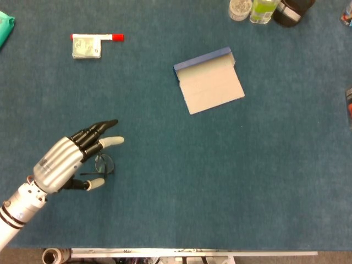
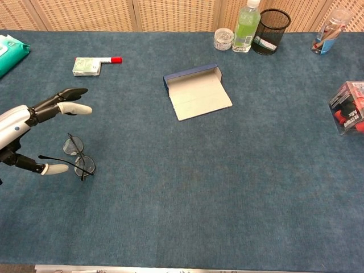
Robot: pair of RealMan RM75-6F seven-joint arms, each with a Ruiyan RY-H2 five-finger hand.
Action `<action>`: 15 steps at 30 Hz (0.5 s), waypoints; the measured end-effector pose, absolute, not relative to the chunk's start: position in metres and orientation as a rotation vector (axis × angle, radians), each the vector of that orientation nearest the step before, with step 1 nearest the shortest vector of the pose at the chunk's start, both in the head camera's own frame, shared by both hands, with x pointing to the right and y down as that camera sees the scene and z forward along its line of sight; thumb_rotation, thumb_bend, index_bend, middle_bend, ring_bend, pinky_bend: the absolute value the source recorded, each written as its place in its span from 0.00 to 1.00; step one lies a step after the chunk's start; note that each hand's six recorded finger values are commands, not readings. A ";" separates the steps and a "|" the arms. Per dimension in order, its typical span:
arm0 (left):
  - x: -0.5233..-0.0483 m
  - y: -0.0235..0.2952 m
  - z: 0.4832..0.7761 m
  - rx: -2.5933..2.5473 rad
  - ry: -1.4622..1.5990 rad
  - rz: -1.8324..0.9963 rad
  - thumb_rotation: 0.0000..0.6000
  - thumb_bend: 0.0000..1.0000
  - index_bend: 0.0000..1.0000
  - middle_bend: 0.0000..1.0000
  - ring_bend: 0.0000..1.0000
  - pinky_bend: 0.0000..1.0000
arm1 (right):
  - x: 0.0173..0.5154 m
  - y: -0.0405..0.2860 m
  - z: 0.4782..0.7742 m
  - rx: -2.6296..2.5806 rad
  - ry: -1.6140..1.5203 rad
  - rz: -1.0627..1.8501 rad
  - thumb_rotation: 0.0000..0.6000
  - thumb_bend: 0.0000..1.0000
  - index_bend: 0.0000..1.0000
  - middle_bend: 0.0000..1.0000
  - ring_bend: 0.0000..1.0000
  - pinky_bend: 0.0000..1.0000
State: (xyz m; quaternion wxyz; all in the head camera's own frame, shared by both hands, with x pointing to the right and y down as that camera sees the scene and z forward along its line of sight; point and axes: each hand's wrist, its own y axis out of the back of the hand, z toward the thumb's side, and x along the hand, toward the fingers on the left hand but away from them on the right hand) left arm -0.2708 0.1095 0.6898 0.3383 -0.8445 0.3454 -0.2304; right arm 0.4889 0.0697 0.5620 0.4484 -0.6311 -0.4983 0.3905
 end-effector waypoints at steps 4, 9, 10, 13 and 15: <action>-0.274 0.102 0.691 -2.200 0.957 -0.604 1.00 0.00 0.16 0.01 0.07 0.20 | 0.489 0.070 0.562 -1.561 -1.233 0.966 1.00 0.34 0.57 0.46 0.25 0.33; -0.279 0.093 0.696 -2.198 1.002 -0.623 1.00 0.00 0.16 0.01 0.07 0.20 | 0.489 0.069 0.562 -1.561 -1.234 0.968 1.00 0.34 0.57 0.46 0.25 0.33; -0.280 0.092 0.697 -2.196 1.004 -0.628 1.00 0.00 0.16 0.01 0.07 0.20 | 0.489 0.069 0.562 -1.561 -1.234 0.968 1.00 0.34 0.57 0.46 0.25 0.33; -0.282 0.089 0.701 -2.194 1.011 -0.641 1.00 0.00 0.16 0.01 0.07 0.20 | 0.490 0.069 0.562 -1.561 -1.235 0.968 1.00 0.34 0.57 0.46 0.25 0.33; -0.284 0.088 0.704 -2.197 1.017 -0.647 1.00 0.00 0.16 0.01 0.07 0.20 | 0.490 0.069 0.562 -1.560 -1.235 0.969 1.00 0.34 0.57 0.46 0.25 0.33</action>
